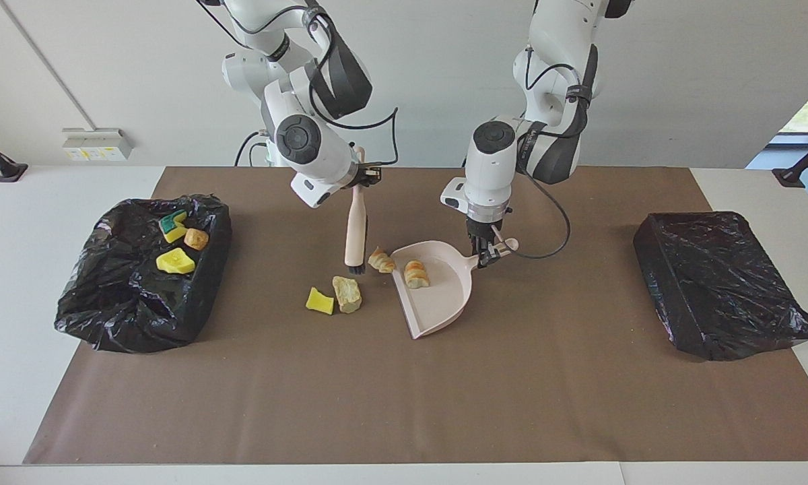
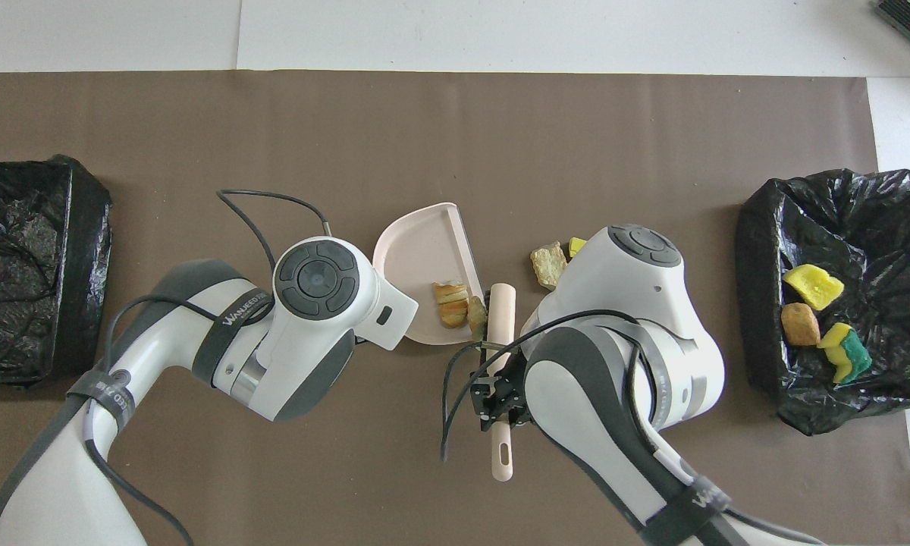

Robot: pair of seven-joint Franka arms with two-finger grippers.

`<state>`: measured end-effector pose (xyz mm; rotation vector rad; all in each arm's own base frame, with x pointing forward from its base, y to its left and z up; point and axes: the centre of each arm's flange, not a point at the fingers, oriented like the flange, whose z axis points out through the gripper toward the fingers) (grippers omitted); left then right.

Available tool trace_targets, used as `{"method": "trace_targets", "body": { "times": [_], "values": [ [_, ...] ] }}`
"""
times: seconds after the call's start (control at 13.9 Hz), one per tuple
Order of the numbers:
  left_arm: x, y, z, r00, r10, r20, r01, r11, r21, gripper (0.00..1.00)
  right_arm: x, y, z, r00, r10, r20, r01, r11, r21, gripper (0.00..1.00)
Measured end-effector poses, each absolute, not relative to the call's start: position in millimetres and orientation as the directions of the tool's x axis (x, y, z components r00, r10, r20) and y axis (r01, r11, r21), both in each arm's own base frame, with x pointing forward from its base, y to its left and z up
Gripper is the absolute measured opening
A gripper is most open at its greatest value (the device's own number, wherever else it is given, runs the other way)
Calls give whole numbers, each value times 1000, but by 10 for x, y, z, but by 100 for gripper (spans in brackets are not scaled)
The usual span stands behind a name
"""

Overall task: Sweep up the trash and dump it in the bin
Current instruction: 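Sweep the crumbs toward the dustpan with the brush in the right gripper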

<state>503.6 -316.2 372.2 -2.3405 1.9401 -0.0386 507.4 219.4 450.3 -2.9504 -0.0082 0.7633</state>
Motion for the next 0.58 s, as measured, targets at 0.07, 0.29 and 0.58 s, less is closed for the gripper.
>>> {"method": "trace_targets", "body": {
  "times": [0.07,0.29,0.58],
  "values": [
    [5036,-3162,3721,187,-981,-45,-979,-183,-94,33,5155,2128,4452,892,67,-447,45,-997,-58,26],
    [5038,-3163,3721,187,-981,-43,-979,-182,-96,33,5444,1800,4219,914,173,-366,211,-975,65,26],
    [5039,-3165,3721,187,-982,-40,-978,-182,-98,33,5599,1251,3724,891,227,-394,308,-938,156,26]
  ]
}}
